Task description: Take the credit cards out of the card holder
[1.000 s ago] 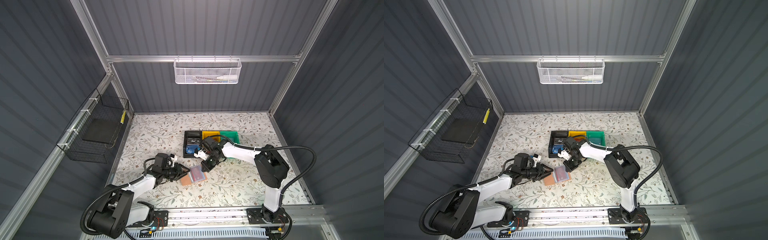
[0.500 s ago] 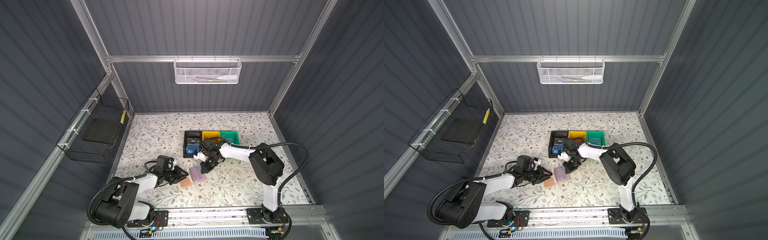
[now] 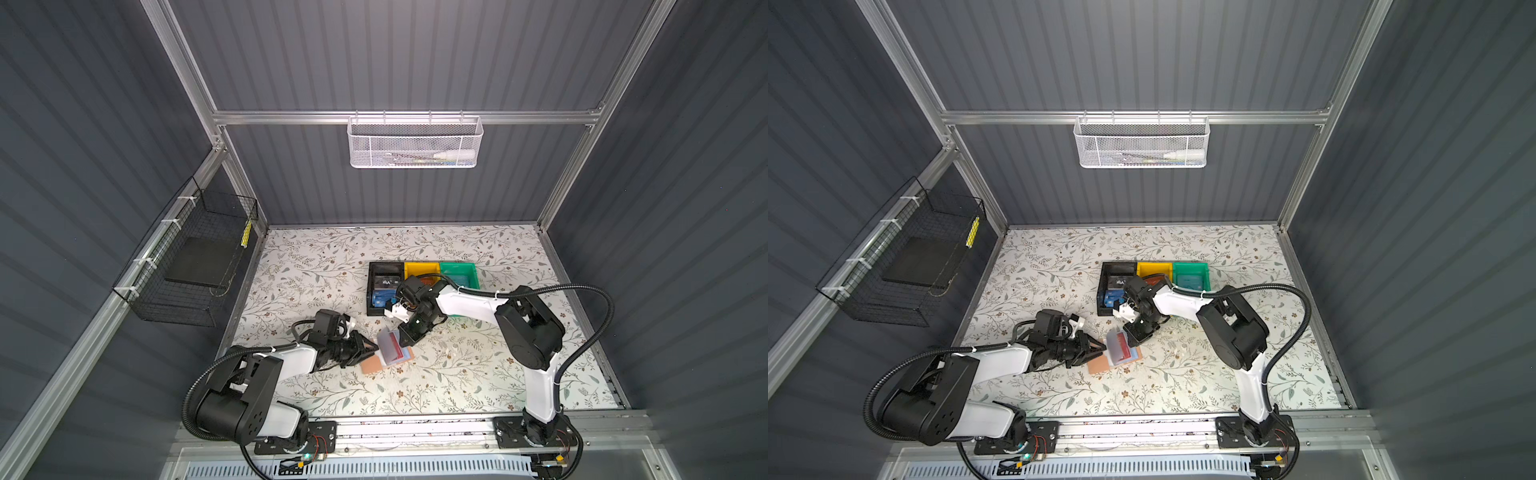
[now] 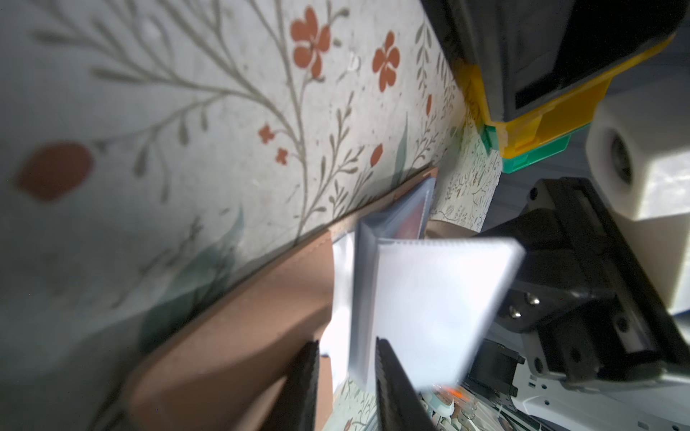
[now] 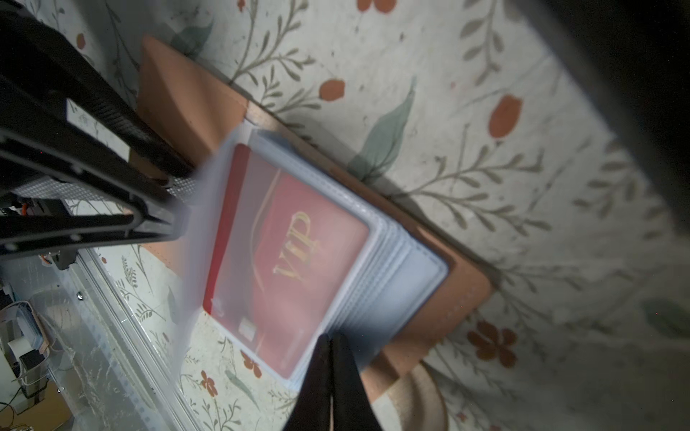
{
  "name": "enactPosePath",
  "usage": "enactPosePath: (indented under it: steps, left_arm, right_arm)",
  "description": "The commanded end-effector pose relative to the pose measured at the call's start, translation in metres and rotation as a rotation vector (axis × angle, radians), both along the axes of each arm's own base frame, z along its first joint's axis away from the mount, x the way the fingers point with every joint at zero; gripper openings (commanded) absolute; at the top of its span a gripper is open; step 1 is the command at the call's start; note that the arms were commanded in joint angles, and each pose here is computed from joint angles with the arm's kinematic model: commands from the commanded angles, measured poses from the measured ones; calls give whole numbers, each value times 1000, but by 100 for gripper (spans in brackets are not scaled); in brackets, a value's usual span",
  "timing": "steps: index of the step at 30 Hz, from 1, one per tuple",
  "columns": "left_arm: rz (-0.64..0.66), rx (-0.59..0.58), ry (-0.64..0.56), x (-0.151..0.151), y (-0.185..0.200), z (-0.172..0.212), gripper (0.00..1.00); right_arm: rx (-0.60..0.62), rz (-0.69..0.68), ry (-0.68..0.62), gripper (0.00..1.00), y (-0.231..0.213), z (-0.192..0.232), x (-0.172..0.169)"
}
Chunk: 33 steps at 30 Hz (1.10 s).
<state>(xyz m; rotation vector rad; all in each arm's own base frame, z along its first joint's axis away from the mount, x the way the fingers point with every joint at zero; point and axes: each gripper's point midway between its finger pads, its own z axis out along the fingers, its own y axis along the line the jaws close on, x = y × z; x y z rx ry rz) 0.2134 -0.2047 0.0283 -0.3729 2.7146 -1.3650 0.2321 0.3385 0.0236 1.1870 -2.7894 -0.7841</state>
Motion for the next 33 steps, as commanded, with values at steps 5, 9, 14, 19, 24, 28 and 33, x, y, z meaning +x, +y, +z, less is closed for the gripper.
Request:
enactPosePath:
  steps: [5,9,14,19,24,28,33]
  left_arm:
    - [14,112,80,-17,16,-29,29]
    - [10,123,77,-19,18,-27,28]
    - [8,181,73,-18,32,-13,29]
    - [25,255,39,-16,50,20,31]
    - [32,213,-14,-10,46,53,32]
    - [44,141,-63,-1,37,78,33]
    - [37,119,-56,1,33,78,32]
  right_arm:
    - [5,21,16,8,7,3,-5]
    - [-4,24,8,8,6,5,-3]
    - [-16,28,9,9,4,4,-4]
    - [-29,29,19,9,1,1,-7]
    - [-25,32,26,10,0,1,-9]
    - [-18,34,23,10,1,4,-9]
    - [17,49,24,10,12,10,-10]
